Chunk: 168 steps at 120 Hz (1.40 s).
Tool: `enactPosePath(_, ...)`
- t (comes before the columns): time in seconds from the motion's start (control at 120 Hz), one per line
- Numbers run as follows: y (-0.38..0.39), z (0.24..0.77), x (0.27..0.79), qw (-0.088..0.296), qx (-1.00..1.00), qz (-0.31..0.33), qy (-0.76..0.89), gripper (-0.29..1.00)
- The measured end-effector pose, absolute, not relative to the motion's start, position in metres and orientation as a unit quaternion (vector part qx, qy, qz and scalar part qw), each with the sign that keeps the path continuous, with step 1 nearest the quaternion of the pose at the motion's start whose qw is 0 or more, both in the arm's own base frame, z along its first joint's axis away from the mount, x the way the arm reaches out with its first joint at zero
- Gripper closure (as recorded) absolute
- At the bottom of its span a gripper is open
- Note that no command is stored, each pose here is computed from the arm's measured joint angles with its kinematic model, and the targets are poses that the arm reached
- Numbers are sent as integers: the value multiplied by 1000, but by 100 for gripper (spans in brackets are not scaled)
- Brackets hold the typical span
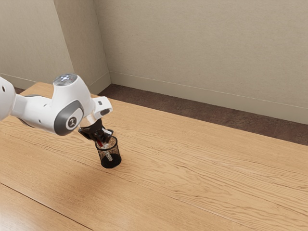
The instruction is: Take the marker out of the pen holder and place it to the left of the pen holder.
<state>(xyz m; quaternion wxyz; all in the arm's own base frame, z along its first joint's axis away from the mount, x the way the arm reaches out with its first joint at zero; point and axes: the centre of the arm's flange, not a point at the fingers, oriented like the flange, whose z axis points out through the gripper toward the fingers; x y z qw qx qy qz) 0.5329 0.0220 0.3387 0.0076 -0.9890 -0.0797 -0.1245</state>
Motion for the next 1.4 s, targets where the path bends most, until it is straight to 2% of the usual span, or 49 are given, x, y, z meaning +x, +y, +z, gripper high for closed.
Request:
enactPosePath(0.283,19,359,537,3,-987,-144,-75,69)
enactPosePath(0.442,21,401,528,-14,-982,-172,-75,70)
enactPosePath(0.675,96,476,484,-39,-966,-213,-137,70)
enactPosePath(0.767,129,479,468,-39,-964,-207,-162,69)
enactPosePath(0.833,142,461,469,-34,-968,-188,-165,69)
enactPosePath(0.9,153,439,477,-12,-972,-181,-152,70)
enactPosePath(1.008,162,437,496,36,-968,-219,-112,70)
enactPosePath(1.117,167,439,504,58,-962,-251,-93,70)
enactPosePath(1.275,174,437,505,66,-958,-267,-83,38)
enactPosePath(1.4,172,438,504,66,-957,-273,-74,22)
